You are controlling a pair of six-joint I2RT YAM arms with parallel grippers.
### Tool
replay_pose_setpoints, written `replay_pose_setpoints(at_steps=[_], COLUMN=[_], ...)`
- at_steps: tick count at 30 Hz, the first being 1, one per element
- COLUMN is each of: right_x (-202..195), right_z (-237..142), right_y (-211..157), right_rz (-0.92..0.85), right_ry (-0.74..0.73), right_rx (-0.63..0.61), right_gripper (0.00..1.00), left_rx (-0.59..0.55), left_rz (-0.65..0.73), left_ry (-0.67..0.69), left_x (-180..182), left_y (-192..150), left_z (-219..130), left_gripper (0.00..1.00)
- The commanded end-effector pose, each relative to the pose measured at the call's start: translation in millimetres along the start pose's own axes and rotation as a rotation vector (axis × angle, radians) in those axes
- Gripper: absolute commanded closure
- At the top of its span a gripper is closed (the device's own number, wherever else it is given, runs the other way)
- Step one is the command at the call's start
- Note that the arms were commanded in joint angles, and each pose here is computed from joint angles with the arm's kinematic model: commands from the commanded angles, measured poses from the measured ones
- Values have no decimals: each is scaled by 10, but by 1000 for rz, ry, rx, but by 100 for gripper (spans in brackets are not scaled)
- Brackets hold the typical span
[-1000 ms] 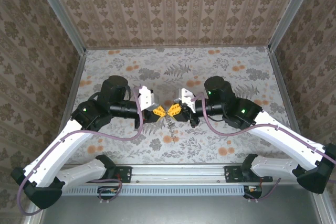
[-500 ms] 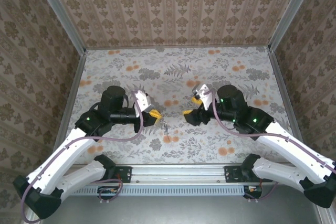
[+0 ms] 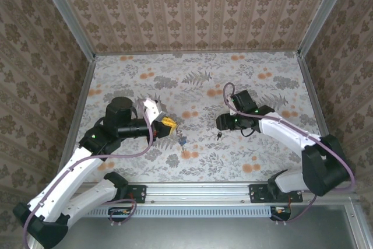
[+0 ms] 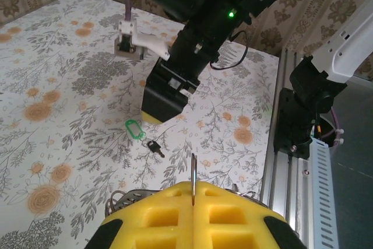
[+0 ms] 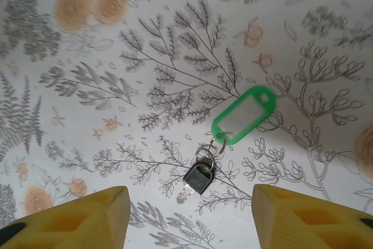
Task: Put the keys on the keyring
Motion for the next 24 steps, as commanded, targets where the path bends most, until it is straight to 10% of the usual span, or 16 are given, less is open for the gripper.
replay_pose_setpoints(at_steps=[1,24], right_x=[-19,-104], right_z=[123,559], right_y=[-13,-5], right_rz=[60,104], right_ry=[9,12], right_rx=[27,110], right_gripper=[43,69], left_rx=[-39,-103], left_rz=[19,25], left_ry=[-4,-26], left_x=[-53,-55], left_y=[71,131], left_z=[-78,-185], left_gripper=[100,100])
Point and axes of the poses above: each hand's point on the last joint's axis, 136 mm out from that joint toward the fingers, its own z axis out along the fingers, its own x axis along the line the jaws close on, y = z × x, the point moved 3 cm from there along -z, back along the fingers, and after that the axes turned 4 degrees about -z, right-handed, at the moved point
